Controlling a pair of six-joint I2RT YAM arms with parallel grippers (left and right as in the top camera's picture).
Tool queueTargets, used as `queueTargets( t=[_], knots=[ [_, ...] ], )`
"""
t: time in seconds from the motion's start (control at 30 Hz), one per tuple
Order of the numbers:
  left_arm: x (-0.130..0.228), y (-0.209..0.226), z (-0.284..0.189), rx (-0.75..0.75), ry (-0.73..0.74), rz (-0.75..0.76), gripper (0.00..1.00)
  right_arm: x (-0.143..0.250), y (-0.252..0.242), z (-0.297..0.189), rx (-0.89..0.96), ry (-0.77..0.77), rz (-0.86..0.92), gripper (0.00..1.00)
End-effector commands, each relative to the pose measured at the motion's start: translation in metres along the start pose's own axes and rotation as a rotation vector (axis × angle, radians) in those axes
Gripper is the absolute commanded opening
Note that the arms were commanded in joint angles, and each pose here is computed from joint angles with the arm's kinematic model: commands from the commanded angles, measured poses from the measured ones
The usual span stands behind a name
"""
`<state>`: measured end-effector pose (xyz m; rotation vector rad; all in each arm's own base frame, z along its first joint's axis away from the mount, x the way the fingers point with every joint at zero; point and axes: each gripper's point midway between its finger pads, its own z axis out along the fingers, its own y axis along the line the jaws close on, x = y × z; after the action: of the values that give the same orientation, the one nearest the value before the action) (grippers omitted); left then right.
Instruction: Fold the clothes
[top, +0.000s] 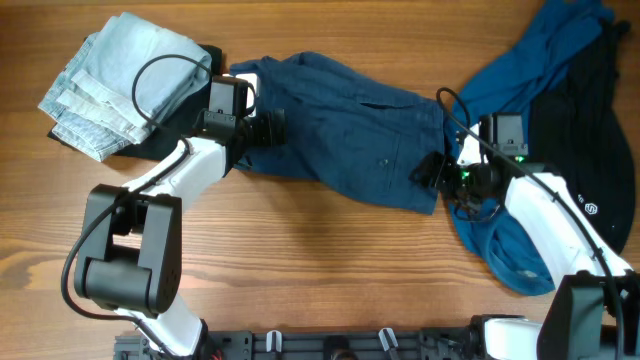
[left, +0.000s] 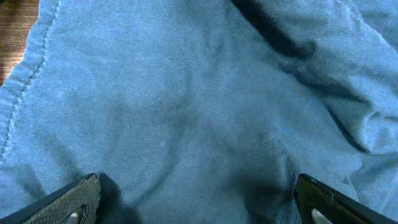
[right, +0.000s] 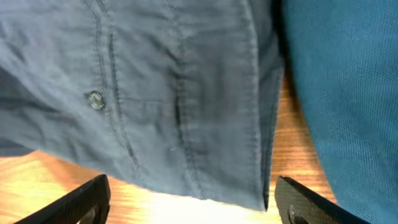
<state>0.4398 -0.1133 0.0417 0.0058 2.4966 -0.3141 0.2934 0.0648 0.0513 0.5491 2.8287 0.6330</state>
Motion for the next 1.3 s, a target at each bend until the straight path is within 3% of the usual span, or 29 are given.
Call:
queueTargets(
  t=[0.0, 0.07, 0.4, 0.53, 0.73, 0.8, 0.87, 1.1, 1.27],
  knots=[
    [-0.014, -0.004, -0.008, 0.017, -0.035, 0.02, 1.0, 0.005, -0.014, 0.015, 0.021, -0.022, 0.063, 0.78],
    [-0.014, -0.004, -0.008, 0.017, -0.035, 0.021, 1.0, 0.005, -0.02, 0.023, 0.018, -0.053, 0.074, 0.72],
    [-0.014, -0.004, -0.008, 0.017, -0.035, 0.021, 1.0, -0.008, -0.039, 0.074, 0.012, -0.087, 0.111, 0.73],
    [-0.014, -0.004, -0.008, 0.017, -0.035, 0.021, 0.99, -0.015, -0.071, 0.098, 0.098, -0.108, 0.168, 0.73],
    [-0.014, -0.004, -0.008, 0.017, -0.036, 0.021, 1.0, -0.046, -0.103, 0.088, 0.127, -0.216, 0.18, 0.71],
    [-0.014, -0.004, -0.008, 0.017, -0.035, 0.021, 0.99, -0.049, -0.087, 0.089, 0.038, -0.207, 0.09, 0.65],
    [-0.013, -0.003, -0.008, 0.01, -0.031, 0.02, 0.98, -0.048, -0.055, 0.088, -0.122, -0.184, -0.041, 0.66],
    [-0.004, 0.002, -0.008, -0.015, 0.004, 0.016, 0.97, -0.029, -0.034, 0.091, -0.211, -0.108, -0.127, 0.64],
    [-0.002, 0.003, -0.008, -0.017, 0.011, 0.015, 0.96, -0.023, -0.015, 0.092, -0.277, -0.094, -0.191, 0.52]
  ],
)
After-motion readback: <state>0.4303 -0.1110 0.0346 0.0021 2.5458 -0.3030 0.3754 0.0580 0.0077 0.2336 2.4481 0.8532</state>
